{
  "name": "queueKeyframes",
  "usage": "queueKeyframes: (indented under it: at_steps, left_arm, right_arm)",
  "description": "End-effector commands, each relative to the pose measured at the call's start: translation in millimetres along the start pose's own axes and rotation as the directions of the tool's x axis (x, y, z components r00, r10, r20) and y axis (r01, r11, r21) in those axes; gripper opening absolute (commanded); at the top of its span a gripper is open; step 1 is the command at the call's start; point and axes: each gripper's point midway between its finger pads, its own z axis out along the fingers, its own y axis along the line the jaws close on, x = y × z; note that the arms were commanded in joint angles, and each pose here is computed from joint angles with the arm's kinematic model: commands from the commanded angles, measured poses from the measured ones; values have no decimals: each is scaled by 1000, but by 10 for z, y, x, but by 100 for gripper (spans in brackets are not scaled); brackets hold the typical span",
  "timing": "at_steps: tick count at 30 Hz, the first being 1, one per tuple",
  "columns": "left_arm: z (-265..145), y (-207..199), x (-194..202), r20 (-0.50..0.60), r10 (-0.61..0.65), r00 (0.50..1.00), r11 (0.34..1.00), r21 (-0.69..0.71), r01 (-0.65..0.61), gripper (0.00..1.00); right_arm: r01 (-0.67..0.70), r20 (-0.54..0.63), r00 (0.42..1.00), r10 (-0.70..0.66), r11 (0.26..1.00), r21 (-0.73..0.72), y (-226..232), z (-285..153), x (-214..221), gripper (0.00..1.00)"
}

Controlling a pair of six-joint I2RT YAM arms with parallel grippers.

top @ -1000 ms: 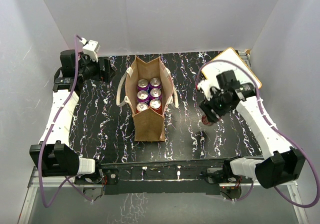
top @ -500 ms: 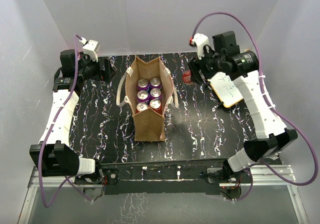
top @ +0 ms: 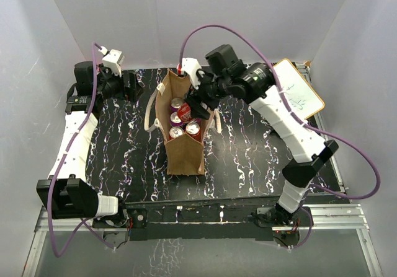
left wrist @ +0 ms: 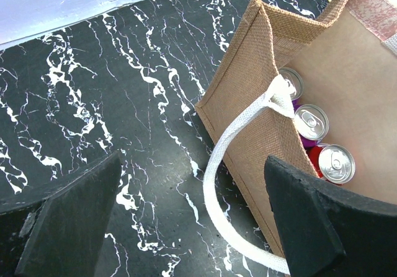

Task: Place the beverage into the canvas bag
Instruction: Place the drink in the canvas bag.

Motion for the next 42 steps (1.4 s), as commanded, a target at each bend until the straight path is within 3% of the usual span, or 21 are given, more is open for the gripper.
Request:
queueKeyframes:
  at_steps: [1, 17, 42]
  left_arm:
    - [-170, -68, -165, 55, 51, 997, 999, 4, -51, 97]
    - [-293, -120, -102, 57, 85, 995, 996, -6, -84, 97]
    - [-299, -139, -19, 49, 78, 996, 997, 0, -78, 97]
  right_arm:
    - [81, 103, 992, -75, 995, -56, 110, -22, -308, 8]
    - [-1, -178, 983, -45, 968, -251, 400, 591, 412, 8]
    - [-51, -390, 917, -80, 948, -313, 581, 812, 1177, 8]
